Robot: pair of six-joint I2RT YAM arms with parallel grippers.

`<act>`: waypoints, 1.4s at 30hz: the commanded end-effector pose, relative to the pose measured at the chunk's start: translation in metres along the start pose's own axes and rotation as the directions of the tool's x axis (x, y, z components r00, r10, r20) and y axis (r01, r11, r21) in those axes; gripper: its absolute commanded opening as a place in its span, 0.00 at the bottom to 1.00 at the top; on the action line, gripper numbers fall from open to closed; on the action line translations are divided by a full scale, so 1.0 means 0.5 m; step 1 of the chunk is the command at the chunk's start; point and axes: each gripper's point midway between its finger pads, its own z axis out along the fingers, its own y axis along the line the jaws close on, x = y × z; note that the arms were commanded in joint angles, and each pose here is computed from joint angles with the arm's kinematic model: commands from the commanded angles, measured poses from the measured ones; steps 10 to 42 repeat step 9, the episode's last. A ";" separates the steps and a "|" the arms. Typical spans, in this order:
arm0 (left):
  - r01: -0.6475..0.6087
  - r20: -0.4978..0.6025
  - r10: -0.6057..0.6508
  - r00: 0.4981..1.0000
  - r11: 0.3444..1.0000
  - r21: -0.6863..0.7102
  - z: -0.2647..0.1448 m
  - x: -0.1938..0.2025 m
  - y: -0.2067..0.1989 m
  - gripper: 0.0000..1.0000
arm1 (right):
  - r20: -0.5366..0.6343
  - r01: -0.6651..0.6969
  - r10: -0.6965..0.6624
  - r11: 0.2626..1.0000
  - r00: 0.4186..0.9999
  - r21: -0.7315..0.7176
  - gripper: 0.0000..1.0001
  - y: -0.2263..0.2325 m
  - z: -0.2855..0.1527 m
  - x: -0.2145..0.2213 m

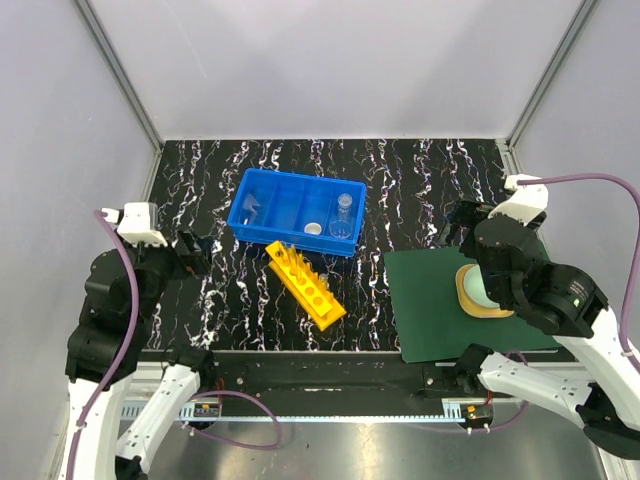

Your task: Organize the chemistry lab equipment

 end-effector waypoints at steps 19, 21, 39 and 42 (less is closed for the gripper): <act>0.026 0.132 -0.015 0.991 0.996 -0.081 0.001 -0.067 0.024 0.99 | 0.094 0.026 -0.030 0.998 0.995 0.048 1.00 0.036 0.037 -0.046; 0.026 0.132 -0.015 0.991 0.996 -0.081 0.001 -0.067 0.024 0.99 | 0.094 0.026 -0.030 0.998 0.995 0.048 1.00 0.036 0.037 -0.046; 0.026 0.132 -0.015 0.991 0.996 -0.081 0.001 -0.067 0.024 0.99 | 0.094 0.026 -0.030 0.998 0.995 0.048 1.00 0.036 0.037 -0.046; 0.026 0.132 -0.015 0.991 0.996 -0.081 0.001 -0.067 0.024 0.99 | 0.094 0.026 -0.030 0.998 0.995 0.048 1.00 0.036 0.037 -0.046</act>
